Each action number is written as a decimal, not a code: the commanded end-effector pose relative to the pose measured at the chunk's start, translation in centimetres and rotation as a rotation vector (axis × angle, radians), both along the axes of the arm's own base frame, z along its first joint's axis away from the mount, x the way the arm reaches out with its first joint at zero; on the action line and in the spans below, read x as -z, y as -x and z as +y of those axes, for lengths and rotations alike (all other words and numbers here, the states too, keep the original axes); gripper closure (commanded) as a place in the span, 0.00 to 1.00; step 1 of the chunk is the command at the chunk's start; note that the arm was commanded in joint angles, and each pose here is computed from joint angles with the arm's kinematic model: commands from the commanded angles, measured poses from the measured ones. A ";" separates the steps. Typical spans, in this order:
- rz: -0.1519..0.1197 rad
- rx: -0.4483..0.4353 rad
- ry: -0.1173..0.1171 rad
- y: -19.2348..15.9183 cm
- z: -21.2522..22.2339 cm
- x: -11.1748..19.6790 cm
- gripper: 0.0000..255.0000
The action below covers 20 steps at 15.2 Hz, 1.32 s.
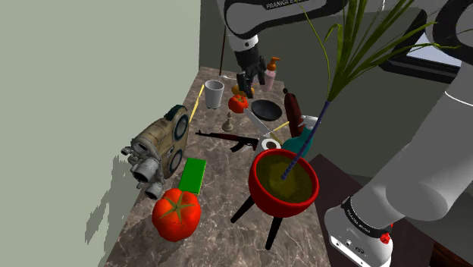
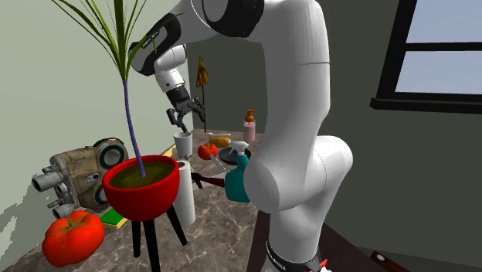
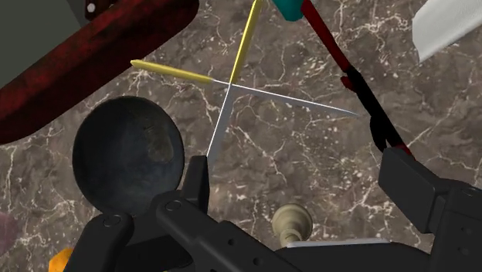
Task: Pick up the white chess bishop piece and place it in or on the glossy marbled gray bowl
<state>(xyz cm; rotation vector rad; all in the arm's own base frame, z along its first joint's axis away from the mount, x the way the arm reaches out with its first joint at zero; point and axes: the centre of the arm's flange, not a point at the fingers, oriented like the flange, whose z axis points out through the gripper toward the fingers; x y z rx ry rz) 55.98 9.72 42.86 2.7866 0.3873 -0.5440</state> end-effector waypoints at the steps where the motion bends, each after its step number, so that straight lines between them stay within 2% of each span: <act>1: 0.035 -0.013 0.022 -2.3 0.9 2.2 0.00; 13: 0.243 -0.089 0.148 -12.9 5.7 17.5 0.00; 20: 0.249 -0.091 0.151 -11.5 4.3 20.2 0.00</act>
